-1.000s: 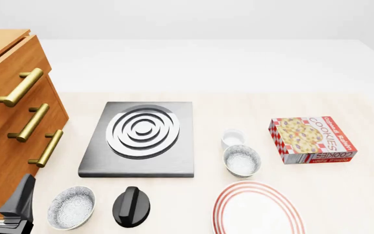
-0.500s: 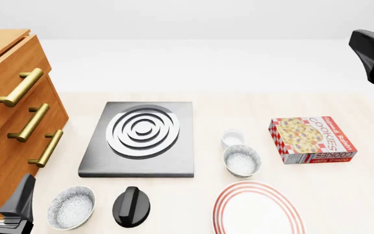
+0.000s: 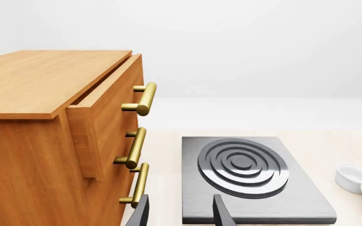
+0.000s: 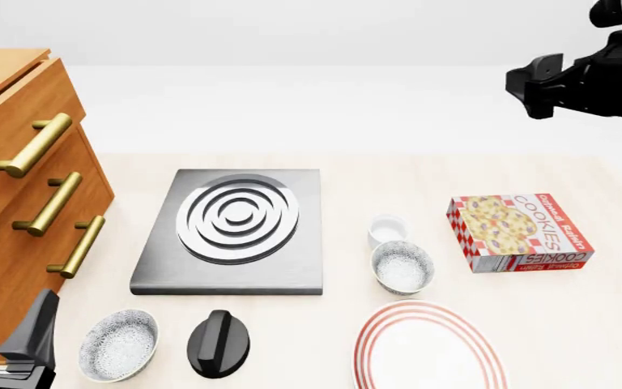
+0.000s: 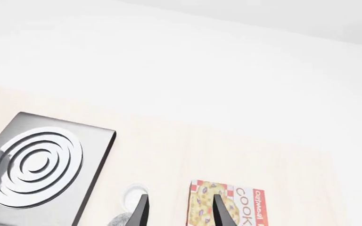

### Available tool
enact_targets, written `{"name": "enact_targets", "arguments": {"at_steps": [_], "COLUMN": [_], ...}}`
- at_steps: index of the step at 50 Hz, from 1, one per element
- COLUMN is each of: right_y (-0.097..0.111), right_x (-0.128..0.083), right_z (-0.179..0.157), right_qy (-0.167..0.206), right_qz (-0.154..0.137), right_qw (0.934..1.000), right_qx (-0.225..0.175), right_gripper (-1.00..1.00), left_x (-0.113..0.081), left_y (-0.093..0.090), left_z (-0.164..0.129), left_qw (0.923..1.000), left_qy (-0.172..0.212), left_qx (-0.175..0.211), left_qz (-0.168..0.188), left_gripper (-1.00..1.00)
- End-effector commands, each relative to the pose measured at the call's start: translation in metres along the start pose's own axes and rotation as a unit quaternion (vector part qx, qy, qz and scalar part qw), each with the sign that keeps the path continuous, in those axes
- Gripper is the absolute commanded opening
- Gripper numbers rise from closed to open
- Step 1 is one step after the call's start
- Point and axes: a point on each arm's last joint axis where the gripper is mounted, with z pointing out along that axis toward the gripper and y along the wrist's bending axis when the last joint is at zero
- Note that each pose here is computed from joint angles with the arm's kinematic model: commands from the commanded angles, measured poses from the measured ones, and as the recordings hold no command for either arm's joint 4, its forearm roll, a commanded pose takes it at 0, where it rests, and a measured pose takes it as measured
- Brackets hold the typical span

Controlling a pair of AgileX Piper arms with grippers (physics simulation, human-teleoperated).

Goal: Pick the akita bowl between the plate and the ramekin and place it on the plate.

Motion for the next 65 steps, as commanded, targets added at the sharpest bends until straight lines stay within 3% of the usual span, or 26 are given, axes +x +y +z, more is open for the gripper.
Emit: {"name": "enact_targets", "arguments": {"at_steps": [1,9,15,27,36,65], "right_y": [-0.004,-0.005,-0.005,-0.007,0.003,0.016], "right_x": [0.011,0.020,0.040,0.059,0.086,0.136], "right_z": [0.043,0.062,0.090,0.109,0.135,0.157], "right_qy": [0.061,0.087,0.138,0.165,0.202,0.239], "right_qz": [0.016,0.023,0.049,0.058,0.076,0.101], "right_qw": [0.9980,0.9960,0.9893,0.9846,0.9764,0.9658], "right_qx": [0.003,0.004,0.004,0.009,0.001,-0.001], "right_gripper": [1.00,1.00,1.00,1.00,1.00,1.00], "left_x": [0.000,0.000,0.000,0.000,0.000,0.000], "left_y": [0.000,0.000,0.000,0.000,0.000,0.000], "left_z": [0.000,0.000,0.000,0.000,0.000,0.000], "left_qw": [1.0000,1.0000,1.0000,1.0000,1.0000,1.0000], "left_qy": [0.000,0.000,0.000,0.000,0.000,0.000], "left_qx": [0.000,0.000,0.000,0.000,0.000,0.000], "left_qz": [0.000,0.000,0.000,0.000,0.000,0.000], "left_gripper": [1.00,1.00,1.00,1.00,1.00,1.00]}}
